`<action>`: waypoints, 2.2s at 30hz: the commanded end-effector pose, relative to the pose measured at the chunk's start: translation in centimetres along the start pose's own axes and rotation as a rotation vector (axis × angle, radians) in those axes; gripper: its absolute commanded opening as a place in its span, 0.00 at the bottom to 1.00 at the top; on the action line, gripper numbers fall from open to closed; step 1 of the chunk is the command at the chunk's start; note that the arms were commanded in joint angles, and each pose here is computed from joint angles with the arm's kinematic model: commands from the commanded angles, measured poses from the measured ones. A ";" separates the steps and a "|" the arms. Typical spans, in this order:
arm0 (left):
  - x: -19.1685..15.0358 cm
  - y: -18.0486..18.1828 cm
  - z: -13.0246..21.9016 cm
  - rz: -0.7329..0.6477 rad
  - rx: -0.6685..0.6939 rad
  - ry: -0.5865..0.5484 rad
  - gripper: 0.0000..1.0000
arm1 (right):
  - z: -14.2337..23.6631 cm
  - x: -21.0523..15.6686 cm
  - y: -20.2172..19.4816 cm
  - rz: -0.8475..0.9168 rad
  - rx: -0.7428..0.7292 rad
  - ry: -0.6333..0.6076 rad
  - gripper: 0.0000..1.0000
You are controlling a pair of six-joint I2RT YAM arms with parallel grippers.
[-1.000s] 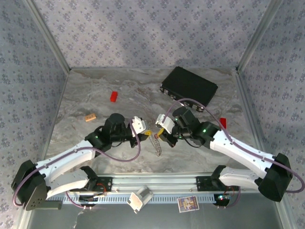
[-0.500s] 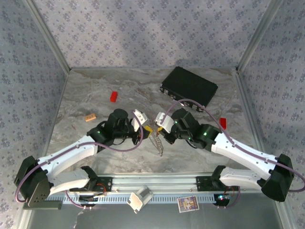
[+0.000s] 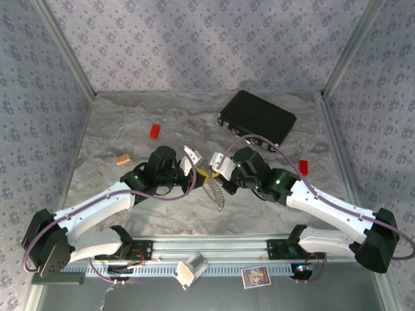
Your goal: Put the keys on the keyring
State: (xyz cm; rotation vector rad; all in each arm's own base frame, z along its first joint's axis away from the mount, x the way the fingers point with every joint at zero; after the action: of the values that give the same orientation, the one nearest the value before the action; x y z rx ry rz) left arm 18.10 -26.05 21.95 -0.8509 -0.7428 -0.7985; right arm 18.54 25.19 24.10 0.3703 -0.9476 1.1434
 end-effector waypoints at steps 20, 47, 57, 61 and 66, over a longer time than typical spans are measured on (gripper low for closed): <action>2.1 -1.1 0.5 -0.019 -0.042 -0.072 0.00 | -0.2 -0.2 0.8 0.040 0.033 -0.008 0.00; 1.9 -1.0 0.3 -0.016 -0.041 -0.071 0.00 | 0.4 0.1 0.6 0.045 -0.016 -0.050 0.00; 2.0 -1.0 0.3 -0.016 -0.042 -0.073 0.00 | 0.4 0.2 0.5 0.043 -0.028 -0.052 0.00; 1.9 -1.0 0.3 -0.016 -0.044 -0.071 0.00 | 0.5 0.5 0.4 0.035 -0.029 -0.068 0.00; 2.0 -1.0 0.3 -0.016 -0.045 -0.073 0.00 | 0.4 0.5 0.6 0.036 -0.015 -0.068 0.00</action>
State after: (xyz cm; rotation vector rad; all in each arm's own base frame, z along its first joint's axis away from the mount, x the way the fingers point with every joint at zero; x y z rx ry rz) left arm 18.07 -26.10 22.03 -0.8615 -0.7370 -0.7883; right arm 18.11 25.23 23.91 0.3612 -1.0002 1.1662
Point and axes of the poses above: each hand's point on the last joint's axis, 136 mm out from that joint toward the fingers, its own z axis back along the fingers, its own y axis along the line the jaws close on, x = y × z, the point moved 5 cm from there along z, back along the fingers, and after that the axes turned 1 degree about z, right-handed, at the moved point
